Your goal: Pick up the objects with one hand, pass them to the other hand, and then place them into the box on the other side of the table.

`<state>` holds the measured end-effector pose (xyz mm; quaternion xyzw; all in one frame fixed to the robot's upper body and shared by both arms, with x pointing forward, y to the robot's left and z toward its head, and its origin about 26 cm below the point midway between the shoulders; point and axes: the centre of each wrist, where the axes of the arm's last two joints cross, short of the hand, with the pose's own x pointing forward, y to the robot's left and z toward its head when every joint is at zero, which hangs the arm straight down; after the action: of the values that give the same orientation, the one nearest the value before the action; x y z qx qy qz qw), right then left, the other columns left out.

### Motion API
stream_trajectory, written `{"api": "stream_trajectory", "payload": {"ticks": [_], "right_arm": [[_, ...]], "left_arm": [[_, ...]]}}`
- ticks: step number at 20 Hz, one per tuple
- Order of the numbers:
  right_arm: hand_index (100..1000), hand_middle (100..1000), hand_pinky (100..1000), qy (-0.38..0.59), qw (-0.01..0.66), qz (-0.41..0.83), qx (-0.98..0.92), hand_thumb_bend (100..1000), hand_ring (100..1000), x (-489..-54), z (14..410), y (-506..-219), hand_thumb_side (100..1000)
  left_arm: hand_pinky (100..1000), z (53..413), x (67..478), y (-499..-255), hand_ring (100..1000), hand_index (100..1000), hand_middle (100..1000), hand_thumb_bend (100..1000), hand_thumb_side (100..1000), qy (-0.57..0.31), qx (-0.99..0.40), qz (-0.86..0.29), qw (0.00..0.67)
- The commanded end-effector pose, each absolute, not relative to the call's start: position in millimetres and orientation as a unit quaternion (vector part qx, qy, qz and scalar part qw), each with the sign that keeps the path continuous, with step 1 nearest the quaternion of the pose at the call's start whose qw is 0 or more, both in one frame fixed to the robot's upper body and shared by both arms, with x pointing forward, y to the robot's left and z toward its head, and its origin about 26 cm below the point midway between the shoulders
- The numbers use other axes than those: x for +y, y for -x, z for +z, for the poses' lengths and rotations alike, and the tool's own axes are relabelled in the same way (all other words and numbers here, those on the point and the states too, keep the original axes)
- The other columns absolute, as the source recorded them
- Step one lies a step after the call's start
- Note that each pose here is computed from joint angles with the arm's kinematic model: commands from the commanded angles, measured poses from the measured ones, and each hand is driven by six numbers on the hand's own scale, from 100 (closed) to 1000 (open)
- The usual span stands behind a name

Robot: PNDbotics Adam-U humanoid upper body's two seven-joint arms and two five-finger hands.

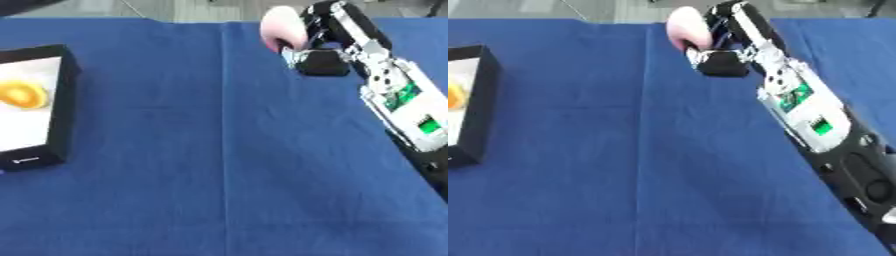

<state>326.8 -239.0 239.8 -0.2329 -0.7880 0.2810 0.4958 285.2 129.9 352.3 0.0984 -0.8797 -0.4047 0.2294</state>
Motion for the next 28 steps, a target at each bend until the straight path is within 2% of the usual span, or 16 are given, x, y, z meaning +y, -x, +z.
{"api": "stream_trajectory", "payload": {"ticks": [1,3,13,18,19,20,28], "right_arm": [[470,524,394,0.230,0.479,0.288,-0.796,100,499,-234,246,-325,100],[470,524,395,0.227,0.478,0.295,-0.796,100,500,-230,243,-325,100],[470,524,395,0.210,0.470,0.315,-0.798,100,499,-217,236,-324,100],[469,523,394,0.200,0.463,0.323,-0.801,100,498,-211,235,-320,100],[469,523,394,0.198,0.462,0.324,-0.802,100,498,-211,236,-320,100],[469,523,395,0.197,0.460,0.324,-0.803,100,498,-210,236,-319,100],[468,522,394,0.187,0.451,0.327,-0.809,100,497,-206,240,-313,100]], "left_arm": [[756,359,120,-278,678,761,646,100,375,-0.105,-0.872,-0.424,0.220],[761,359,114,-275,685,766,654,100,336,-0.110,-0.862,-0.441,0.224],[782,361,91,-264,715,784,687,100,260,-0.135,-0.813,-0.520,0.226],[799,359,81,-270,739,807,712,100,245,-0.166,-0.773,-0.567,0.233],[804,358,80,-272,744,812,717,100,153,-0.172,-0.766,-0.573,0.234],[805,358,79,-274,745,814,718,100,244,-0.178,-0.760,-0.578,0.237],[832,350,69,-292,774,837,747,100,248,-0.211,-0.717,-0.618,0.246]]}}
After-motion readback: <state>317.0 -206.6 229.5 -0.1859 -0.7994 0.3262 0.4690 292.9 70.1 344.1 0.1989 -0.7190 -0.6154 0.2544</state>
